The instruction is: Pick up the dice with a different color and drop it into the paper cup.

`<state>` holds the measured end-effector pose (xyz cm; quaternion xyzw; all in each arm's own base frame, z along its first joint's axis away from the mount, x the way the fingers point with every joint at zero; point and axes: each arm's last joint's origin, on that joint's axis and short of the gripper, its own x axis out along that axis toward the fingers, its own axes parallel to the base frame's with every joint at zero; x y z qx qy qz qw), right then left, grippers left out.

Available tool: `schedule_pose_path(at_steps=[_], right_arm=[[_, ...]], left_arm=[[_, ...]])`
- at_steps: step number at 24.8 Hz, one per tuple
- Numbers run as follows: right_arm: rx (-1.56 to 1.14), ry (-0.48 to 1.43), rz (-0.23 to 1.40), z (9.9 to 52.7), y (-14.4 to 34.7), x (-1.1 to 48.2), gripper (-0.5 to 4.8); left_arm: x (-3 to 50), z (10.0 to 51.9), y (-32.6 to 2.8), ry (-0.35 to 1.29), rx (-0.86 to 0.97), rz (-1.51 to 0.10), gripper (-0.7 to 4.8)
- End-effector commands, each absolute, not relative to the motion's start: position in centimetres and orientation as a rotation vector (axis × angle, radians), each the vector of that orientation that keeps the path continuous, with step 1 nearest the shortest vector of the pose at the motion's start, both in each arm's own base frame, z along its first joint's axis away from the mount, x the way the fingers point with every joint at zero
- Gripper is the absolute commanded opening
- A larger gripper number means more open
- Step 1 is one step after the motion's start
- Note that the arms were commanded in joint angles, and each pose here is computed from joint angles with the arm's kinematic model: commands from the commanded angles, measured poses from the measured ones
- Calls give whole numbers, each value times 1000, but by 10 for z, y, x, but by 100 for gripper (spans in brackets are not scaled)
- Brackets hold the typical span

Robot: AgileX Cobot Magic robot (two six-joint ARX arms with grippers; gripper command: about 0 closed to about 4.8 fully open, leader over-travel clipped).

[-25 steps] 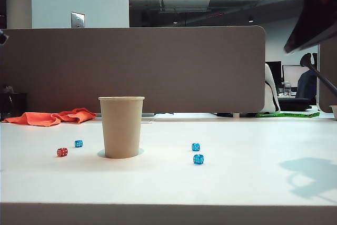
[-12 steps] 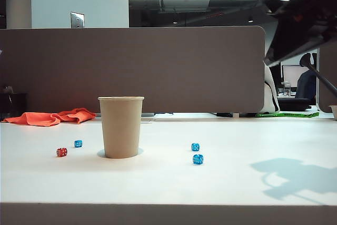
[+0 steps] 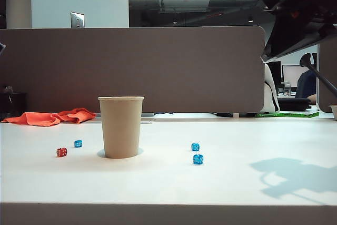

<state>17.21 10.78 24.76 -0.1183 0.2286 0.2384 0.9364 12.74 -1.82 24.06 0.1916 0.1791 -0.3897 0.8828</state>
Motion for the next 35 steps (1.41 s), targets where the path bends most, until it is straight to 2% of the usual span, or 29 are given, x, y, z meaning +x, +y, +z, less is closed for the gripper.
schedule_pose_path(at_steps=[1,3,10,15,19,20,21,23,25,28,35], right_arm=[[-183,457,475,251,108,173,-1],[-89,475,452,251,109,173,-1],[-55,488,448,251,109,173,-1],[-25,512,587,250,112,170,-1],[-28,535,602,248,112,169,-2],[-34,542,601,248,112,169,-2],[-36,549,597,247,111,169,-1],[-37,552,598,247,111,169,-1],[-37,554,600,247,111,168,-1],[-37,556,600,246,111,168,-1],[-37,555,600,246,111,168,-1]], left_arm=[[128,242,-18,388,350,-797,-6],[129,242,-18,386,350,-797,-6],[139,235,-17,461,317,-762,-6],[152,228,-17,498,305,-770,-6],[162,225,-17,491,309,-770,-3],[164,224,-17,487,313,-777,12],[165,222,-18,475,348,-804,61],[166,221,-18,425,484,-850,93],[167,221,-17,390,573,-855,95],[168,220,-18,395,567,-861,126],[184,208,-19,407,525,-916,126]])
